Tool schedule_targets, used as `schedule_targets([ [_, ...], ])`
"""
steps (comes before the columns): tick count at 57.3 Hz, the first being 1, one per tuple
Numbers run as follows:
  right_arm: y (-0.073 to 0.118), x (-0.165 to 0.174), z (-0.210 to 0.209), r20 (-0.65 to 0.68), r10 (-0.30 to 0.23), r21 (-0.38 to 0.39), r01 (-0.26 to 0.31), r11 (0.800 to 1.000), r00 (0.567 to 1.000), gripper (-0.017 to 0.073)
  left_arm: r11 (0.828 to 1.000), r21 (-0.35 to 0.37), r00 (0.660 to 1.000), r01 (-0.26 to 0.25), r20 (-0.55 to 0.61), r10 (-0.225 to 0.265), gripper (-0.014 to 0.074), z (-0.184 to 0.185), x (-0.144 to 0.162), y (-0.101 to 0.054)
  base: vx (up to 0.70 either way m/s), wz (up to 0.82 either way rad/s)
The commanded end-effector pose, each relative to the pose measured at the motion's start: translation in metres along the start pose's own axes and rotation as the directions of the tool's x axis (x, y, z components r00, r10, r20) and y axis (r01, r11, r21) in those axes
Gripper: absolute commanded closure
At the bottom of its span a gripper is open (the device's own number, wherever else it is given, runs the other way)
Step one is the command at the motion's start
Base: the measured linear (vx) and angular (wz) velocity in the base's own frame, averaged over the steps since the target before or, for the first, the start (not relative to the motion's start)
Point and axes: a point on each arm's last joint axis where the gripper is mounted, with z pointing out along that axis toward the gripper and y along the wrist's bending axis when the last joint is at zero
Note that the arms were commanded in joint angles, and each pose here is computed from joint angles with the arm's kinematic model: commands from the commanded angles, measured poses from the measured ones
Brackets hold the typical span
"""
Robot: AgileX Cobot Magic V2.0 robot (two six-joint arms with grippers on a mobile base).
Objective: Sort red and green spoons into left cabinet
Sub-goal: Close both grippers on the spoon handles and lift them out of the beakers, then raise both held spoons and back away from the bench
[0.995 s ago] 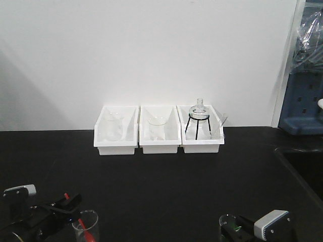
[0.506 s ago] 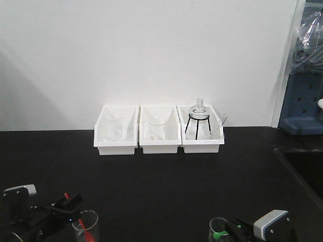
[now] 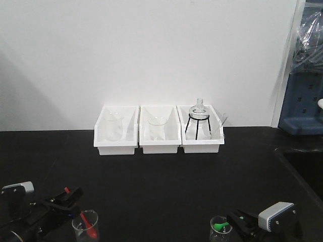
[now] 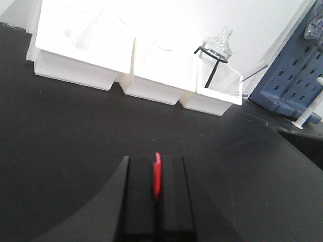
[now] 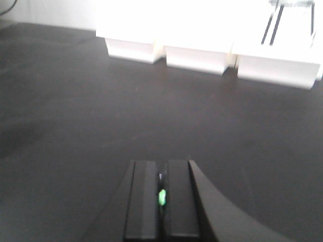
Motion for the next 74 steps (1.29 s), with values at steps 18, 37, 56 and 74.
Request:
schedule_targets([
  [18,0.003,-0.069,-0.024,0.119,-0.067,0.070,0.059,0.996,0.991,0.0566,0.992,0.083,0.976,-0.090,0.207,0.072,0.0601,-0.015,-0.070,-0.041,0.00,0.00],
  [37,0.018,-0.129,-0.069,0.237,-0.100,0.136,0.069,0.988,0.966,0.0564,0.969,0.131,0.904,-0.209,0.404,0.140,0.0601,-0.062,-0.137,-0.093,0.00,0.00],
  [56,0.028,-0.156,-0.108,0.243,-0.120,0.227,0.064,0.972,0.963,0.0564,0.915,0.002,0.861,-0.404,0.338,0.380,0.0600,-0.141,-0.169,-0.141,0.00,0.00],
  [74,0.031,-0.160,-0.113,0.265,-0.133,0.230,0.072,0.971,0.955,0.0564,0.938,-0.092,0.877,-0.335,0.335,0.345,0.0600,-0.214,-0.141,-0.147,0.00,0.00],
])
